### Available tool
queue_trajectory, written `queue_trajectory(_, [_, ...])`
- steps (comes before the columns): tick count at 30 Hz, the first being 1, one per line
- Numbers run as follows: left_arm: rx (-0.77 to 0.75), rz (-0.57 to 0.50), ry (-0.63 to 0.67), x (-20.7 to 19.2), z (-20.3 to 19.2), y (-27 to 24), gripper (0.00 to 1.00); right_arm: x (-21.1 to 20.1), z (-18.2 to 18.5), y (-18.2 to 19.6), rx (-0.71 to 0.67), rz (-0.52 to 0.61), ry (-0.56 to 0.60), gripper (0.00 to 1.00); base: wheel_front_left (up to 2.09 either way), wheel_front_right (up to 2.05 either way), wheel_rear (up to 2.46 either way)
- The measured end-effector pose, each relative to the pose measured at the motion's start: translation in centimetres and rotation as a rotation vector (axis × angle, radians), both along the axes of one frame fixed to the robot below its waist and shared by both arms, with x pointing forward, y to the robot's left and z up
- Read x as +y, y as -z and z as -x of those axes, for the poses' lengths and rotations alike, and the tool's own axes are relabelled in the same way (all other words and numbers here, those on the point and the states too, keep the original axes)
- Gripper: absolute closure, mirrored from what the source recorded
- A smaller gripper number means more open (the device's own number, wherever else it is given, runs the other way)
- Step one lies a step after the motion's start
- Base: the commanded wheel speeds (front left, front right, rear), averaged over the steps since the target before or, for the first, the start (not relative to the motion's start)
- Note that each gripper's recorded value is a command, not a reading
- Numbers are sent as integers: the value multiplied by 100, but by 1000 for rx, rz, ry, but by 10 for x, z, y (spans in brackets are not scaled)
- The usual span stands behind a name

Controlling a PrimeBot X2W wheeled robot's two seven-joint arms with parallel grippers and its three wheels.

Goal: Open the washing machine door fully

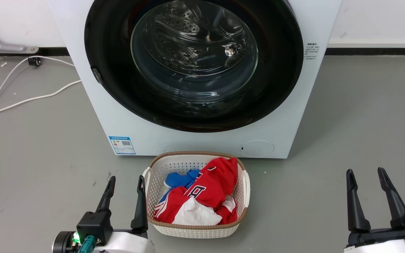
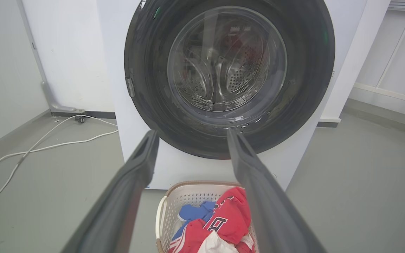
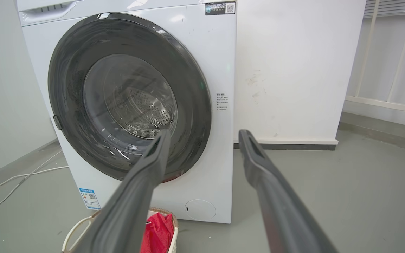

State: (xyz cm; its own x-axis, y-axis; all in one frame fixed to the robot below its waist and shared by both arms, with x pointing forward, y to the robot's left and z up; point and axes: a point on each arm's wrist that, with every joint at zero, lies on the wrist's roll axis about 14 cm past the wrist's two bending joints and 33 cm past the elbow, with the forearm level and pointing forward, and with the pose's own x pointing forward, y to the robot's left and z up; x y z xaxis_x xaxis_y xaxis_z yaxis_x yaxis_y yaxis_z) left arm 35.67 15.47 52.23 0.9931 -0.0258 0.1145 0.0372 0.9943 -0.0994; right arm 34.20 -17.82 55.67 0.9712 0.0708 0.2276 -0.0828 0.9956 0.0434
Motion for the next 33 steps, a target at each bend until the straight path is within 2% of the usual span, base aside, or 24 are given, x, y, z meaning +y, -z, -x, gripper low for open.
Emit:
queue_trajectory(15, [-13, -78, 1, -1, 4, 2, 0, -3, 4, 4, -3, 24, 9, 0, 0, 0, 0])
queue_trajectory(33, [-7, -62, -12, 2, 4, 4, 0, -5, 5, 10, 16, -24, 14, 0, 0, 0, 0])
